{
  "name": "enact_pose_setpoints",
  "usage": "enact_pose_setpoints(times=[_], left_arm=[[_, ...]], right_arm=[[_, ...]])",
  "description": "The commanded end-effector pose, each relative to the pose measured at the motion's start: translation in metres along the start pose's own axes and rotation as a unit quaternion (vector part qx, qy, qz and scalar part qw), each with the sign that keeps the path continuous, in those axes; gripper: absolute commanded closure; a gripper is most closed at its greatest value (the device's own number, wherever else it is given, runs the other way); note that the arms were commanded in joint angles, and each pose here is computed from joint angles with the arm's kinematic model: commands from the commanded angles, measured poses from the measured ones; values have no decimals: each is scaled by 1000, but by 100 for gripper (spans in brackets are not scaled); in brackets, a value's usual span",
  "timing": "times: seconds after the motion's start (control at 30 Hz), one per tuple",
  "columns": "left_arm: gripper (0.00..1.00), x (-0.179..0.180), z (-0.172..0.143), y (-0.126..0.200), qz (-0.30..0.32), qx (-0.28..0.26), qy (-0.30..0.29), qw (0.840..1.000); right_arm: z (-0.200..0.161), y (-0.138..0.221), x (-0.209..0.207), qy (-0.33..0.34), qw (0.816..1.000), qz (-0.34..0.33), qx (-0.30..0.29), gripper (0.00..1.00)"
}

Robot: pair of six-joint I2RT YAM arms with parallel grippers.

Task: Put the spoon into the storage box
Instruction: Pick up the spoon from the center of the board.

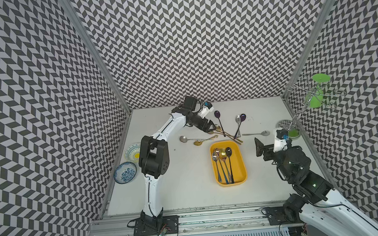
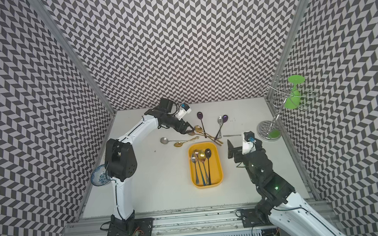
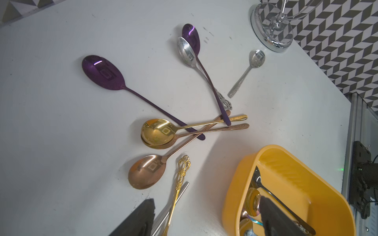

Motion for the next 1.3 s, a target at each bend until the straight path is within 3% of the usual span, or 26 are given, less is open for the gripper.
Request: enact_pose_setpoints(times=[0.0, 0.37, 0.77, 1.27], left_arm=[[14, 11, 3, -3, -10, -16, 31, 999], [11, 40, -22, -31, -10, 9, 84, 996], [16, 69, -51, -51, -28, 17, 140, 990], [41, 77, -66, -71, -58, 19, 163, 985]], right_arm=[[6, -1, 3, -8, 1000, 10, -18, 0], [6, -1, -1, -8, 1000, -5, -22, 0], [4, -2, 0, -7, 1000, 2, -17, 0], [3, -4, 0, -7, 1000, -2, -14, 0]])
Point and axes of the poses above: each gripper's point midway between its finger pads, its own y axis back along the fingers, its own x axis along the line the jaws close on, z = x × y, the point moved 6 cm from there along y, back along the fingers, and after that the axes turned 13 degrees about -y, right-handed, at the moved point
